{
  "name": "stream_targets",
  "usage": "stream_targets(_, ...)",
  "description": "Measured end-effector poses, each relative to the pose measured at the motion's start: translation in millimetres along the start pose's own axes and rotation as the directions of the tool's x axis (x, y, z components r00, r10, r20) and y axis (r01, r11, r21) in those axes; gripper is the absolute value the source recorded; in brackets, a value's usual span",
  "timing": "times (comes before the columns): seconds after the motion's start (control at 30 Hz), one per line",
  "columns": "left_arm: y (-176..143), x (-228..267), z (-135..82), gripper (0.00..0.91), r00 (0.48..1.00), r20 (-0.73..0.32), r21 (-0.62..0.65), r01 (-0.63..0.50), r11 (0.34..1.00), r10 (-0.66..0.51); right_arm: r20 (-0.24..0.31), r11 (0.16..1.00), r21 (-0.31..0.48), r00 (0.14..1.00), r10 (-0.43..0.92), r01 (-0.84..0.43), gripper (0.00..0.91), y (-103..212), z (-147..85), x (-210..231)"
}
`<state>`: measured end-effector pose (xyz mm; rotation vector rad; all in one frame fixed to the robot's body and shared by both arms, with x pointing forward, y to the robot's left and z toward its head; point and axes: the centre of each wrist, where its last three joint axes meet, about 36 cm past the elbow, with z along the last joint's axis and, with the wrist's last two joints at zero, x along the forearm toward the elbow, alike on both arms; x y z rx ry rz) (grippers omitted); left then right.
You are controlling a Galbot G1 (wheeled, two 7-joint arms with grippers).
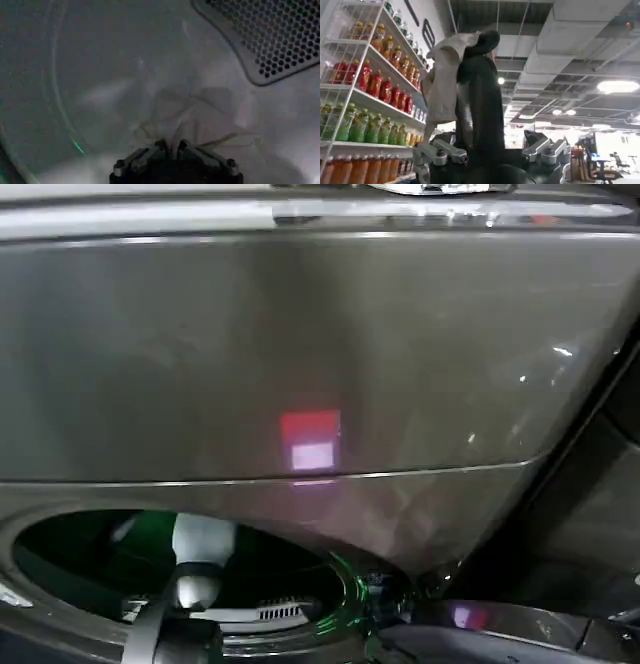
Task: Grasp the clothes from the dryer.
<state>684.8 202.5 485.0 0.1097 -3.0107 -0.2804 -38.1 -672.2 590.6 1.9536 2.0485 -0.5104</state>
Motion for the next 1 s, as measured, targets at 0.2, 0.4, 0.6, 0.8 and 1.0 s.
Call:
stream_targets(0.2, -2.4, -0.2, 2.3, 0.0, 1.0, -0.008, 0.03, 0.006, 1.0, -0.006, 0.007, 1.0, 0.0, 1.0, -0.007, 0.007, 0.907, 0.5, -0.3, 0.4)
stream_targets(0.4, -2.8, -0.3, 2.6, 0.0, 1.0, -0.011, 0.052, 0.01, 0.999, -0.009, 0.009, 1.0, 0.002, 1.0, -0.012, 0.012, 0.907, 0.6, 0.3, 0.9)
stream_targets(0.6, -2.9, -0.6, 2.4, 0.0, 1.0, -0.017, 0.06, 0.006, 0.998, -0.005, 0.017, 1.0, 0.006, 1.0, -0.023, 0.023, 0.907, 0.8, -0.8, 2.0)
stream_targets(0.8, -1.1, -1.4, 3.3, 0.0, 1.0, -0.02, 0.061, 0.001, 0.998, 0.0, 0.012, 1.0, -0.001, 0.999, -0.03, 0.03, 0.907, 1.2, -6.9, 3.3)
stream_targets(1.0, -0.3, -1.6, 3.7, 0.0, 1.0, -0.016, 0.062, -0.007, 0.998, 0.008, 0.007, 0.999, -0.008, 0.999, -0.037, 0.037, 0.907, 1.8, -11.2, 4.5)
